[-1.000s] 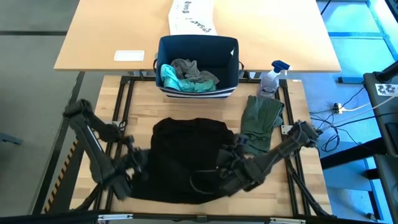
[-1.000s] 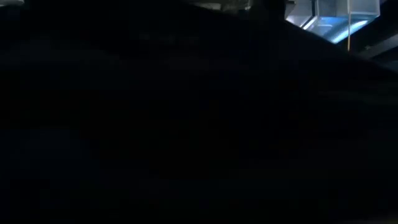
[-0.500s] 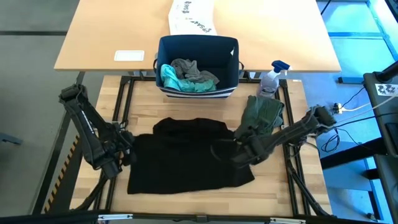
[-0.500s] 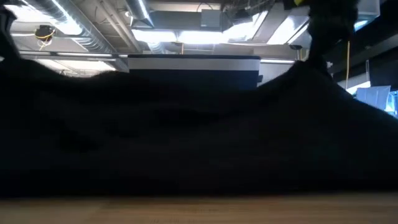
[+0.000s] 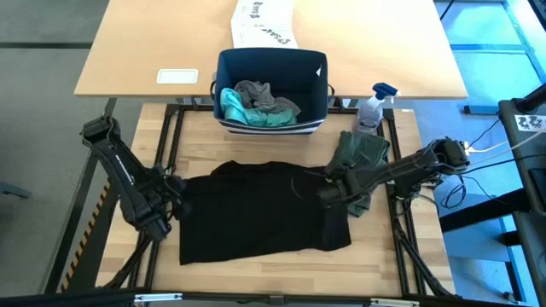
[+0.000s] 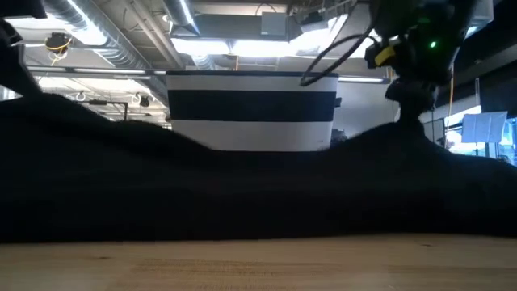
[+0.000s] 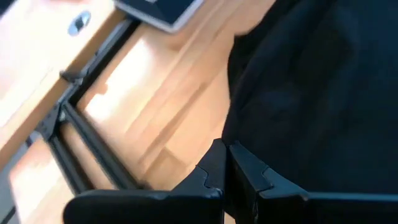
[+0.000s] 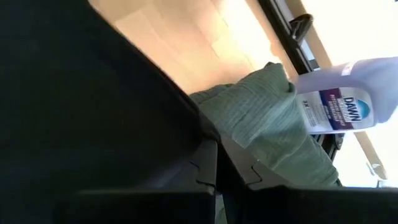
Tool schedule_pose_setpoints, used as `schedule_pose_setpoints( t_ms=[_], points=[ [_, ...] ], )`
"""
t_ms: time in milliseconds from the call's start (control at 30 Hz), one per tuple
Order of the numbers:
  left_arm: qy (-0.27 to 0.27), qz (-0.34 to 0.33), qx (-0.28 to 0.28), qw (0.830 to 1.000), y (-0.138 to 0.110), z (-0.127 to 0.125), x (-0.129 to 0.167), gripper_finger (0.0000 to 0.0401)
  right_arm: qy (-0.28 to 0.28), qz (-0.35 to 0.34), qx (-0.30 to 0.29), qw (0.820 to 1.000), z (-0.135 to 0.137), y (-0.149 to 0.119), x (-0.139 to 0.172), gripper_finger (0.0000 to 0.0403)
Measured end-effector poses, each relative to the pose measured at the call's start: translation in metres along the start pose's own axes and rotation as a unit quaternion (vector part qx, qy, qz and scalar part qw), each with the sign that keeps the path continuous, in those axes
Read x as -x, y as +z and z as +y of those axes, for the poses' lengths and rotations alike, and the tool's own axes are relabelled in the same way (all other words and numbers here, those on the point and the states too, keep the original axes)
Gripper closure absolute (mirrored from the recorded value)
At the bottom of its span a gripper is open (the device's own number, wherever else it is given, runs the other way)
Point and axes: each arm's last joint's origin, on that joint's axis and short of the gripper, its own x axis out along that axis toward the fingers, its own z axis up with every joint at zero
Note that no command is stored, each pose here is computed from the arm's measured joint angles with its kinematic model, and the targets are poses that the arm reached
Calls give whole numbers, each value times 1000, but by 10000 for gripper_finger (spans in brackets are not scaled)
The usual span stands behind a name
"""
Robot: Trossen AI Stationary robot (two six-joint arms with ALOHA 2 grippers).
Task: Fold Laundry from Bin
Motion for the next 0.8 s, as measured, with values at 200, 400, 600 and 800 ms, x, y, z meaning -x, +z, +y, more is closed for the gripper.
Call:
schedule_pose_setpoints(
  t_ms=[200,400,600,800],
  points=[
    [27,11,-56,998,13,5,-10,401,3,2,-14,1000,-1,6,-9,400],
    [30,29,-60,997,25,21,-17,401,-2,1,-9,1000,-3,5,-9,400],
    [-2,2,-23,1000,30,40,-14,401,-23,-24,-13,999,-14,11,7,400],
    [9,27,23,999,32,53,-21,401,-34,0,-32,999,-23,18,-10,400]
  ],
)
